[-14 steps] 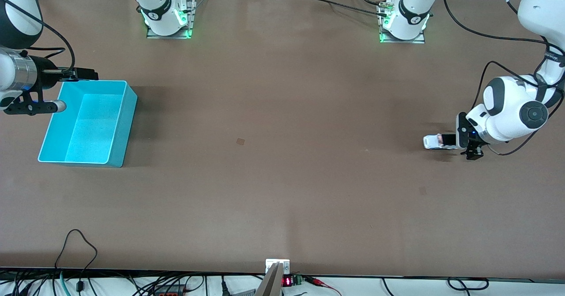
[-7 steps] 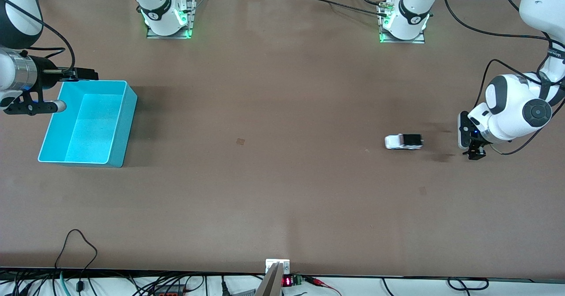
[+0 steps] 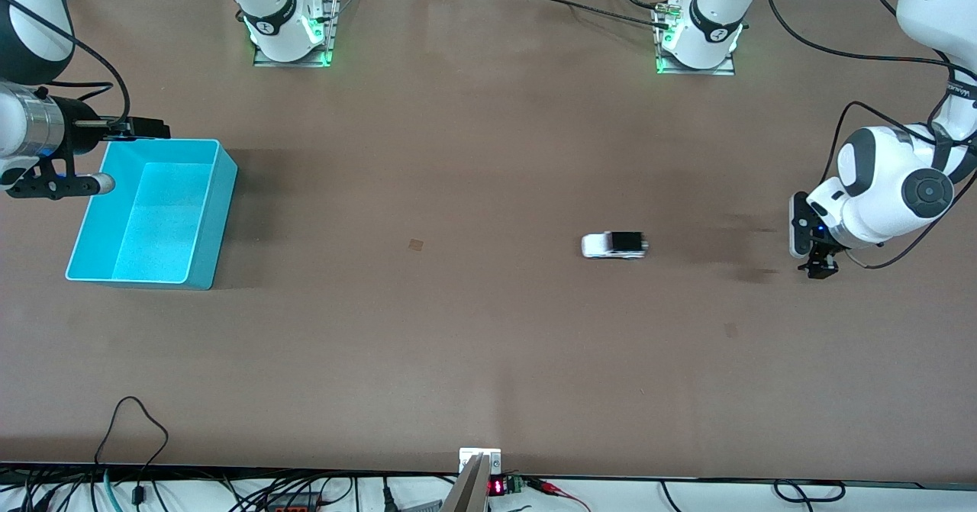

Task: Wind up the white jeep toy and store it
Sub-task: 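Open the left gripper, releasing the jeep to roll toward the bin, then withdraw the left gripper while the right gripper reaches toward the jeep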

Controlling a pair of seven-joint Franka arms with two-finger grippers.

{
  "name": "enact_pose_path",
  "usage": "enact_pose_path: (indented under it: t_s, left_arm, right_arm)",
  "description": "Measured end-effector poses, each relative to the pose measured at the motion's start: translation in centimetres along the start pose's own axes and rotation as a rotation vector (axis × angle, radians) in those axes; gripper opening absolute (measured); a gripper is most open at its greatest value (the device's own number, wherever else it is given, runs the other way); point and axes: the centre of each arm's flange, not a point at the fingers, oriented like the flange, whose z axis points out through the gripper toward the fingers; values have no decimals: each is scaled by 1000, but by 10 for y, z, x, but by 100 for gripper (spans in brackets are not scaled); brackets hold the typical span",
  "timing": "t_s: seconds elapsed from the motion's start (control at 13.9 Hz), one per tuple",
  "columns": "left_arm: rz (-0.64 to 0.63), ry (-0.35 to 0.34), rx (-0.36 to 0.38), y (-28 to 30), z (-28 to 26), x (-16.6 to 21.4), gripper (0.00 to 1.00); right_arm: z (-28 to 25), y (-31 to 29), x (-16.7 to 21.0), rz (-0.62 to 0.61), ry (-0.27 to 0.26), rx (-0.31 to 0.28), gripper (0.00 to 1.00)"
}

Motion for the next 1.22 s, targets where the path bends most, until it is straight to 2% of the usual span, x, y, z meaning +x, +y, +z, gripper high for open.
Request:
enact_pose_path:
  t_s: [0.29,0.5,0.72,1.01,1.22]
  left_arm:
    - [30,11,-2,-14,-36,30,100]
    - [26,51,30,-31,-78,64,100]
    - [-33,138,78,-41,-106,92,100]
    - [-169,155,104,-49,-129,123,100]
    - [-330,169,127,-54,-150,136,100]
  right_arm:
    - [0,0,0,0,0,0,100]
    - [0,0,0,0,0,0,100]
    - [0,0,0,0,0,0,100]
    - [0,0,0,0,0,0,100]
    - [0,0,0,0,0,0,100]
